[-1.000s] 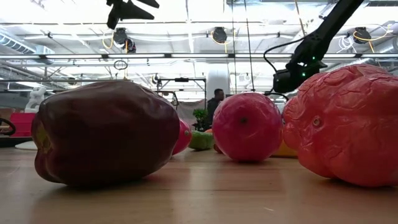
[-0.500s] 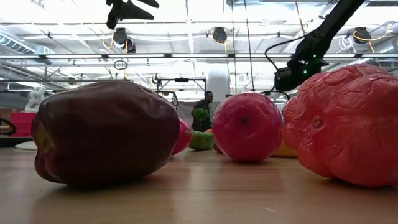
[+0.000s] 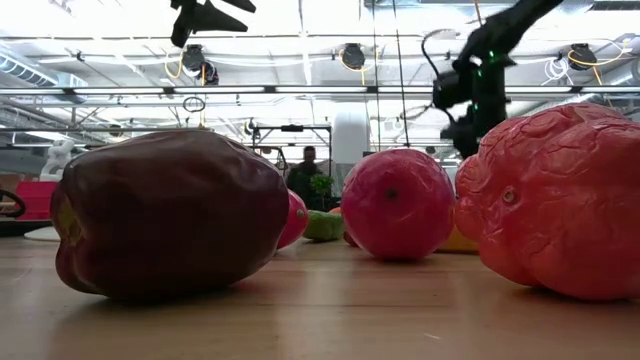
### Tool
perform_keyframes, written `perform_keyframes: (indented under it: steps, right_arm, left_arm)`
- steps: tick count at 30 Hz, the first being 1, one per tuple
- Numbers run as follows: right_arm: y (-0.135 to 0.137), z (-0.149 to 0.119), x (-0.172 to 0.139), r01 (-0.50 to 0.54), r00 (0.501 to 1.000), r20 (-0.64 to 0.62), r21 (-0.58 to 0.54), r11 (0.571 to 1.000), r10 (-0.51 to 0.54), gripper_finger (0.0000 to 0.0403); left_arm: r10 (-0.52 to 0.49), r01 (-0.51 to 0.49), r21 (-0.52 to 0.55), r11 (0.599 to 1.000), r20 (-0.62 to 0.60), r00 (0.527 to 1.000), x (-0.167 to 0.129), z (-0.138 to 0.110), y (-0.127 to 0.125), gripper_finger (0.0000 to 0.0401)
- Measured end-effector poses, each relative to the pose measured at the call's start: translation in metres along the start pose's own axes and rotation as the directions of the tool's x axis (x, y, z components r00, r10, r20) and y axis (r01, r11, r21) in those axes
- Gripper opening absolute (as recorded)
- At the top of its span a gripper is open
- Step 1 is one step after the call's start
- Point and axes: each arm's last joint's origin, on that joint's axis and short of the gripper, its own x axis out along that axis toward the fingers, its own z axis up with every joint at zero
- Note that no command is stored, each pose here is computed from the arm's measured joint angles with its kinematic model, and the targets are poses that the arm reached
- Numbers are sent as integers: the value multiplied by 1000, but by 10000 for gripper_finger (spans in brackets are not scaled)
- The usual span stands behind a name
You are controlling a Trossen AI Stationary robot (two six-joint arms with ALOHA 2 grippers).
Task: Build produce basket
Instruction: Put the top apple into the wired basket
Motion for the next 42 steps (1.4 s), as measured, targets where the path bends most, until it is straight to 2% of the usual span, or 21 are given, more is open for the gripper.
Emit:
perform_keyframes:
  steps: [3, 5, 6, 8, 10, 12, 14, 17, 19, 23, 25, 33, 42]
  right_arm:
    - [2, 6, -18, -5, 999, 31, -205, 979, 12, 357]
    - [4, 7, -22, 2, 999, 47, -391, 921, 17, 357]
    - [6, 6, -22, 7, 999, 45, -487, 873, 17, 357]
    - [8, 2, -20, 4, 1000, 16, -663, 748, 9, 356]
    - [10, -3, -15, -16, 1000, -20, -767, 642, 0, 350]
    - [12, -7, -10, -37, 999, -48, -803, 594, -3, 341]
    - [13, -13, -4, -74, 997, -74, -803, 591, 24, 328]
    - [13, -22, 4, -70, 997, -65, -809, 584, 29, 309]
    - [14, -28, 12, -52, 998, -54, -828, 558, 14, 299]
    - [15, -38, 25, -24, 999, -10, -900, 435, 33, 283]
    - [14, -43, 34, -8, 999, 7, -921, 390, 38, 276]
    - [12, -53, 55, 66, 993, 100, -918, 392, 67, 241]
    - [10, -50, 60, 154, 984, 175, -901, 406, 17, 193]
  left_arm:
    - [0, 0, 4, 1000, 0, 1000, 0, 0, 0, 170]
    - [0, 0, 12, 1000, 0, 1000, 0, 0, 0, 170]
    - [0, 0, 17, 1000, 0, 1000, 0, 0, 0, 170]
    - [0, 0, 19, 1000, -1, 1000, 0, 0, 0, 170]
    - [0, 0, 20, 1000, 0, 1000, 0, 0, 0, 170]
    - [0, 0, 20, 1000, 0, 1000, 0, 0, 0, 170]
    - [0, 0, 17, 1000, -1, 1000, 0, 0, 0, 170]
    - [-5, 5, 7, 1000, -3, 1000, 0, -1, -1, 170]
    - [-6, 6, 7, 1000, -3, 1000, 0, -1, -1, 170]
    - [-6, 6, -1, 1000, -3, 1000, 0, -1, -1, 170]
    - [-6, 6, -1, 1000, -3, 1000, 0, 0, -1, 170]
    - [-6, 6, -4, 1000, -3, 1000, 0, 0, -1, 170]
    - [-5, 5, -4, 1000, -2, 1000, 0, 0, -1, 170]
